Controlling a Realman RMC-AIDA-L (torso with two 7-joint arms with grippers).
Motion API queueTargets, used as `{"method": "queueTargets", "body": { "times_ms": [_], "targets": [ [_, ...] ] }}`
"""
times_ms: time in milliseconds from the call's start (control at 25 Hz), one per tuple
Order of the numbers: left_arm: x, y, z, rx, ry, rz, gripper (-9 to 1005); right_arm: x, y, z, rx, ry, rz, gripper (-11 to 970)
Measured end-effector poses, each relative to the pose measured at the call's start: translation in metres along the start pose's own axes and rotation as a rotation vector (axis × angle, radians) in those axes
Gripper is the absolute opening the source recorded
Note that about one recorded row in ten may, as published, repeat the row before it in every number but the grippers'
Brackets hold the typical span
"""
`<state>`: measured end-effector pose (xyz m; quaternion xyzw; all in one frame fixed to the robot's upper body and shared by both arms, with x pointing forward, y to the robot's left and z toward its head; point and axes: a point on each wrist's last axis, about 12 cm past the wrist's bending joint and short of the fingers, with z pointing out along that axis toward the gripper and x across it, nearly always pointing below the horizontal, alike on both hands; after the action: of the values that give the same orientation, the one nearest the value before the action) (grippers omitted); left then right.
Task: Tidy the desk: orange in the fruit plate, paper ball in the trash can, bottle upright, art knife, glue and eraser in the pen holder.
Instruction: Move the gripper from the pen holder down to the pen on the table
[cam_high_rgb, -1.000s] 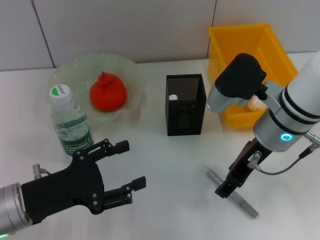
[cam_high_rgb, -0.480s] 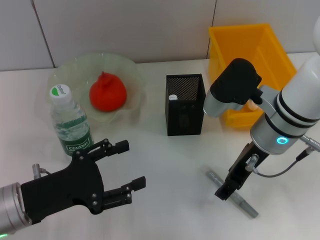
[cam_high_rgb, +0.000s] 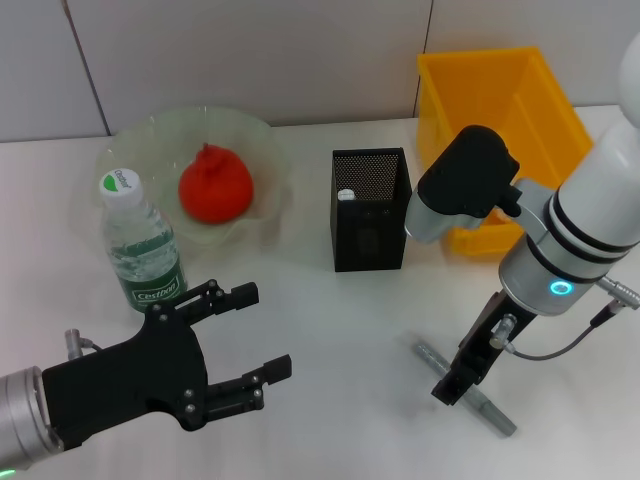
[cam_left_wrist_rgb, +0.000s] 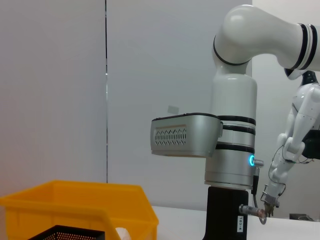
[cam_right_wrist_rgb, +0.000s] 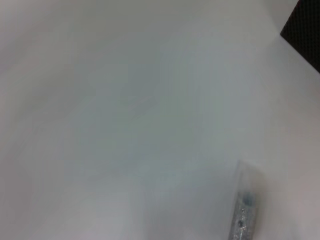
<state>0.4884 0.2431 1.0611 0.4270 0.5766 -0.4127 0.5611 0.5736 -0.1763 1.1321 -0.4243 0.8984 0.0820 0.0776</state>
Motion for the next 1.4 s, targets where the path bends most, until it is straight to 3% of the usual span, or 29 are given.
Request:
{"method": "queueTargets", "body": {
  "times_ms": [320,560,1400],
  "targets": [
    [-0.0003,-0.0007,-0.0009,0.0,-0.004,0.0,804,-0.0011,0.0012,0.0016,0.011,0.003,-0.009,752],
    [-0.0004,-0.0006,-0.0005,0.001,-0.006,0.009,804,-0.0022,0.0028,0.0029,0.016,0.006,-0.012,560],
    [-0.0019,-0.0001,0.0007,0.005,-0.012,0.015,804,-0.0036,0.0034,0.0097,0.024,0.015,-0.002,336]
  ]
}}
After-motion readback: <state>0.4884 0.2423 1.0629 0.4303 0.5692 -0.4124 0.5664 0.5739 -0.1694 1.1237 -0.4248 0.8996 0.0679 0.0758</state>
